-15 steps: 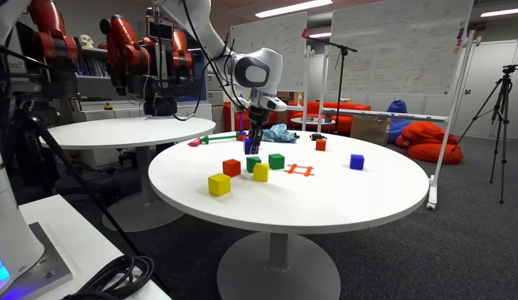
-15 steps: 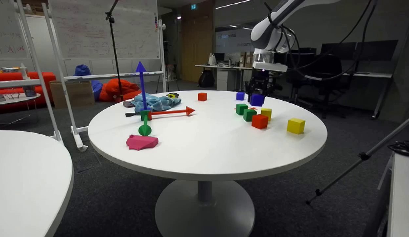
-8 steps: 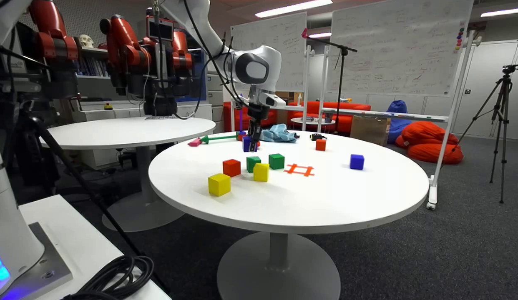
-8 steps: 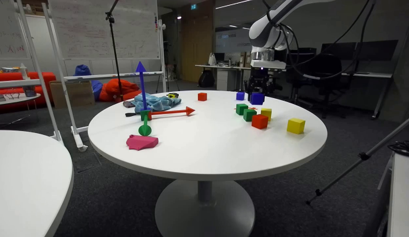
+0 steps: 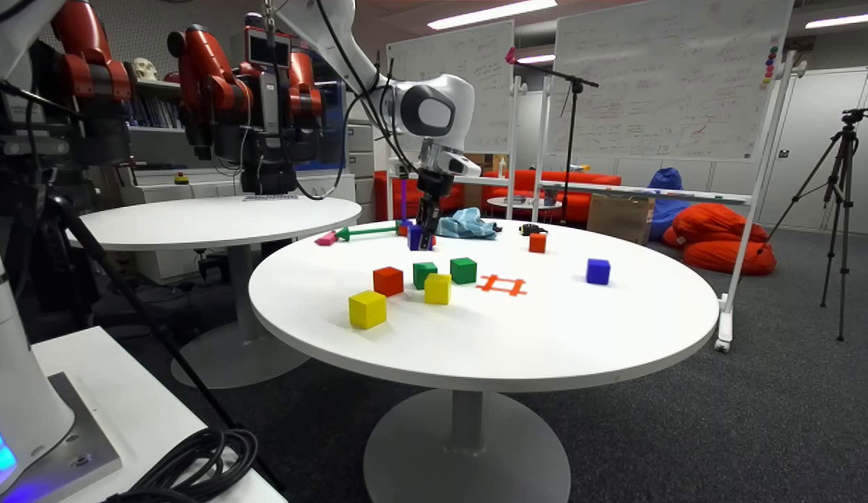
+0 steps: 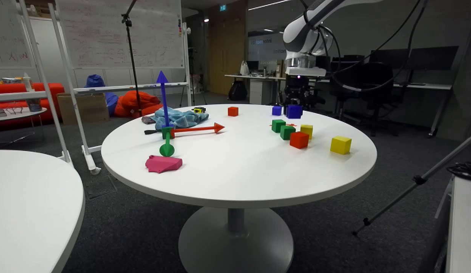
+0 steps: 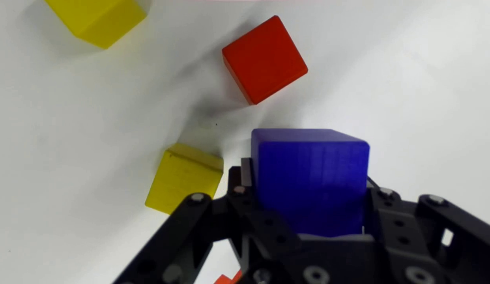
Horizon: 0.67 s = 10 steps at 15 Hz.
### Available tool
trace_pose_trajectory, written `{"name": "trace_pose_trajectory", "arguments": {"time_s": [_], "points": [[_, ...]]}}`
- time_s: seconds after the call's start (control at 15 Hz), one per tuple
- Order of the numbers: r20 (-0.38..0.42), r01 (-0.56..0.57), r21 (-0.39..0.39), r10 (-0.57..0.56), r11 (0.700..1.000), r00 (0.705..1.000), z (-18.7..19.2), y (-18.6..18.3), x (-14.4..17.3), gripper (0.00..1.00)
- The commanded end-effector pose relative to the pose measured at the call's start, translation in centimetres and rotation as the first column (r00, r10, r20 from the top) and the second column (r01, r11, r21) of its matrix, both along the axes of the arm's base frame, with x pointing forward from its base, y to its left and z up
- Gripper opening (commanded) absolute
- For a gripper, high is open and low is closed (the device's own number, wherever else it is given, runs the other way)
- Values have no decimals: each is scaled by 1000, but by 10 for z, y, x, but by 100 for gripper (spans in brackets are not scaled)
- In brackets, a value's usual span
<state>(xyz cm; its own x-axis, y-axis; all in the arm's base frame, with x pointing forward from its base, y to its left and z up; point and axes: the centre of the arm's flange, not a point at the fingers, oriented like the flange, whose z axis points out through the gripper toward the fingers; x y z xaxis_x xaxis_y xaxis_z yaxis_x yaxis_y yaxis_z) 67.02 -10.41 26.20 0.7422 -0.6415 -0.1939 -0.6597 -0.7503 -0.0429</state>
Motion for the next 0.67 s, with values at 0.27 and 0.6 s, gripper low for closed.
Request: {"name": "trace_pose_trajectory", "arguments": {"time_s": [0.27, 0.6], "points": [[-20, -28, -7, 28, 1000, 999, -12, -4, 32, 28], [-21, -30, 1, 30, 1000, 999, -21, -4, 35, 28]]}}
